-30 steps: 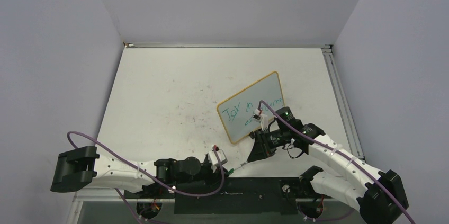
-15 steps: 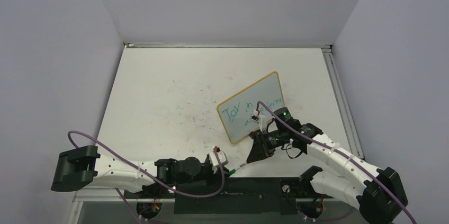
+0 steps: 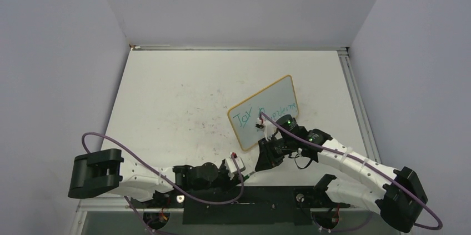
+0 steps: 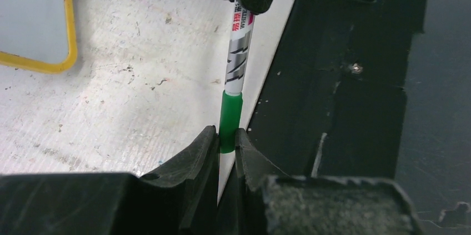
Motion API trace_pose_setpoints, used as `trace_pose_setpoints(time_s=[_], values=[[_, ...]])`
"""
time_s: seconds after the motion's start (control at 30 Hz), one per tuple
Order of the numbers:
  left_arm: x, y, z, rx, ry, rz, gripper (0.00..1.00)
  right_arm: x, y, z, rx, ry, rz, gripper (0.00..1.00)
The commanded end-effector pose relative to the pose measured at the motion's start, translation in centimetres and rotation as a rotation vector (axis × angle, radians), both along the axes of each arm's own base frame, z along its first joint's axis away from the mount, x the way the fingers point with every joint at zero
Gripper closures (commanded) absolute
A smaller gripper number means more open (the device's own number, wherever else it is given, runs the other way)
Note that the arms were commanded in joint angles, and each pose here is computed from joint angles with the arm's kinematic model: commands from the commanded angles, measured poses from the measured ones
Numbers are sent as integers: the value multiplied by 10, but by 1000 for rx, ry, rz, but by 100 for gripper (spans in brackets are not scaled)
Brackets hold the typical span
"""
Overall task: Write a sentence on the whiteboard
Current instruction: Close the whiteboard marker at the center of the board, then place the whiteboard marker at the center of the board.
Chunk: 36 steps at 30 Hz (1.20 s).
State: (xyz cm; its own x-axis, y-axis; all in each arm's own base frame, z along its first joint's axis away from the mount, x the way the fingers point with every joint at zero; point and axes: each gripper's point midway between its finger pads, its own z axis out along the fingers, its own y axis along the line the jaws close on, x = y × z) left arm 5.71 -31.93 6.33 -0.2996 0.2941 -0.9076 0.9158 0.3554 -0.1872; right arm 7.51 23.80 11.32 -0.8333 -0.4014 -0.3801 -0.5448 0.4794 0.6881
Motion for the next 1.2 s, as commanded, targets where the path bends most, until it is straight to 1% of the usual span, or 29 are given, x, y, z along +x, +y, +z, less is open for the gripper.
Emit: trace_pose_setpoints(time_s=[0.0,0.07,0.2,0.3,0.57,0.73,0.87,0.9,0.97,1.03,1.1,1.17], values=[[22,-35,49,-177,-61,40,100,9,18,11,-41,-80,-2,95],[28,-40,49,-192,-64,48,100,8,24,11,-82,-103,12,95],[34,-49,46,-210,-62,47,100,10,30,6,-218,-163,17,95],[36,-52,43,-216,-56,43,100,8,32,-2,-299,-174,32,95],[40,-45,28,-206,-26,55,100,5,29,-29,-525,-224,55,95],[41,-43,26,-211,-18,59,100,-1,28,-45,-613,-229,72,95],[44,-39,26,-211,-2,75,100,5,28,-47,-618,-254,36,95],[46,-36,26,-209,7,89,98,11,28,-43,-610,-265,11,95],[51,-28,24,-186,21,133,85,25,24,-38,-590,-280,-59,95],[53,-16,21,-155,34,171,74,40,13,-38,-569,-264,-135,93],[56,-3,23,-161,47,224,63,53,-1,-40,-551,-247,-213,84],[59,12,18,-146,66,278,52,60,-12,-42,-523,-223,-261,70]])
